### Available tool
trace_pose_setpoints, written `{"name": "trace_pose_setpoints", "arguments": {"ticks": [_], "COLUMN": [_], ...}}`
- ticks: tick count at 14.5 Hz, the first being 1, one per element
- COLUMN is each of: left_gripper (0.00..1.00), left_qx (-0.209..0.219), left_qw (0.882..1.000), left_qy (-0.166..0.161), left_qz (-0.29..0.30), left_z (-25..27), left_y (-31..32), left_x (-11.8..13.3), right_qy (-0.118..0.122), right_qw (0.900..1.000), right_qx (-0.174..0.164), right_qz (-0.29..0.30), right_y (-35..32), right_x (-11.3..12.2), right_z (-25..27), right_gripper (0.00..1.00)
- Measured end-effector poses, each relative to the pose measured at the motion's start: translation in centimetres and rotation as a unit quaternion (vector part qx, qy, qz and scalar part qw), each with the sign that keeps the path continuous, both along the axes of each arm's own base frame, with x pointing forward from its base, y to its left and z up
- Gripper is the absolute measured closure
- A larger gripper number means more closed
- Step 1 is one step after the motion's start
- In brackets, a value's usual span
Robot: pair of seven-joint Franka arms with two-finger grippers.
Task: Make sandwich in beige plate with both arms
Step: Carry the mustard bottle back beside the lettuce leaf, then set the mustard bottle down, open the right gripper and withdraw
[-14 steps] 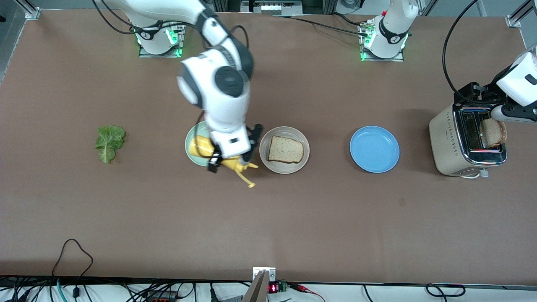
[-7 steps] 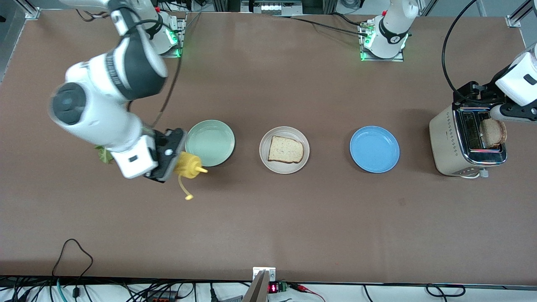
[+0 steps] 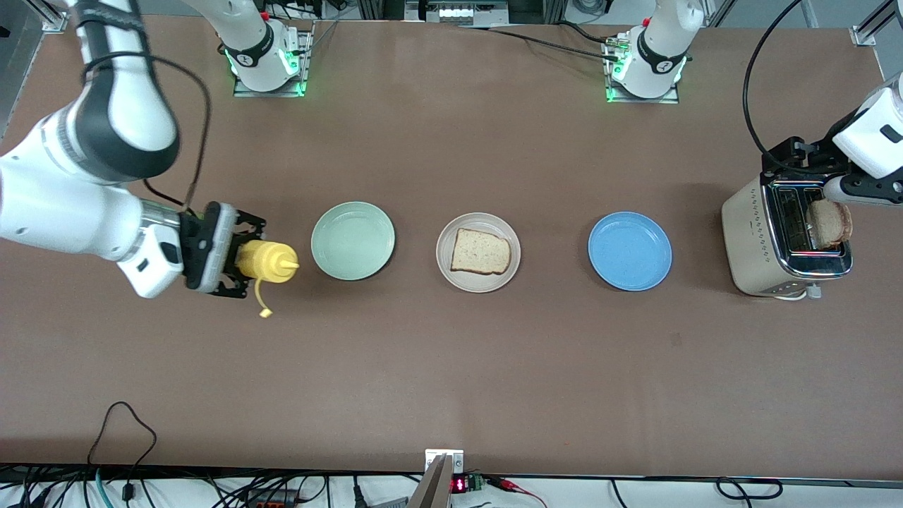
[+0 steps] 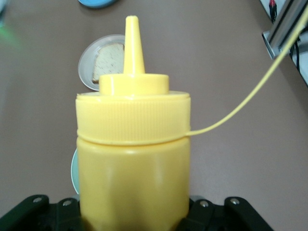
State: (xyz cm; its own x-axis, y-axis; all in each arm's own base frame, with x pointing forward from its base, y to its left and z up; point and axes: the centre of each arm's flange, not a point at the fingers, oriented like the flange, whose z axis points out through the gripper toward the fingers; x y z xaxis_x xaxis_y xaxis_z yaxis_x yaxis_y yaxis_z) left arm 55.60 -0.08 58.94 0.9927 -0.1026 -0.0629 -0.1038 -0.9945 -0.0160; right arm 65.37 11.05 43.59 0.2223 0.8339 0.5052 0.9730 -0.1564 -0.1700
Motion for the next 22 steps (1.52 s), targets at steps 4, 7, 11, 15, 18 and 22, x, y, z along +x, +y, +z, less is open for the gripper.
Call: {"name": "trace_pose_setpoints", "arguments": {"ticks": [4,7,11,15,18,22], "left_gripper": [0.0,0.0,0.0,0.0,0.0,0.0], "left_qx": [0.0,0.0,0.0,0.0,0.0,0.0], "left_qw": [1.0,1.0,1.0,1.0,1.0,1.0], "left_qy": [0.0,0.001,0.001,0.001,0.001,0.001], "left_qz": [0.0,0.0,0.0,0.0,-0.001,-0.001], "left_z": [0.0,0.0,0.0,0.0,0.0,0.0], "left_y": [0.0,0.0,0.0,-0.1,-0.1,-0.1], "left_x": [0.0,0.0,0.0,0.0,0.0,0.0], "right_qy": [-0.022,-0.047,-0.077,-0.088,-0.098,-0.121], "right_qw": [0.993,0.983,0.962,0.934,0.918,0.906], "right_qx": [0.115,0.177,0.259,0.345,0.383,0.404], "right_qz": [0.021,0.028,0.042,0.029,0.012,0.014], "right_y": [-5.5,-9.5,-12.0,-15.6,-18.1,-18.5], "right_x": [-2.0,-4.7,-8.2,-10.8,-12.8,-13.8], "right_z": [-5.5,-10.8,-16.1,-22.7,-28.0,-30.7], "right_gripper": [0.62,0.62,0.62,0.62,0.63,0.63]}}
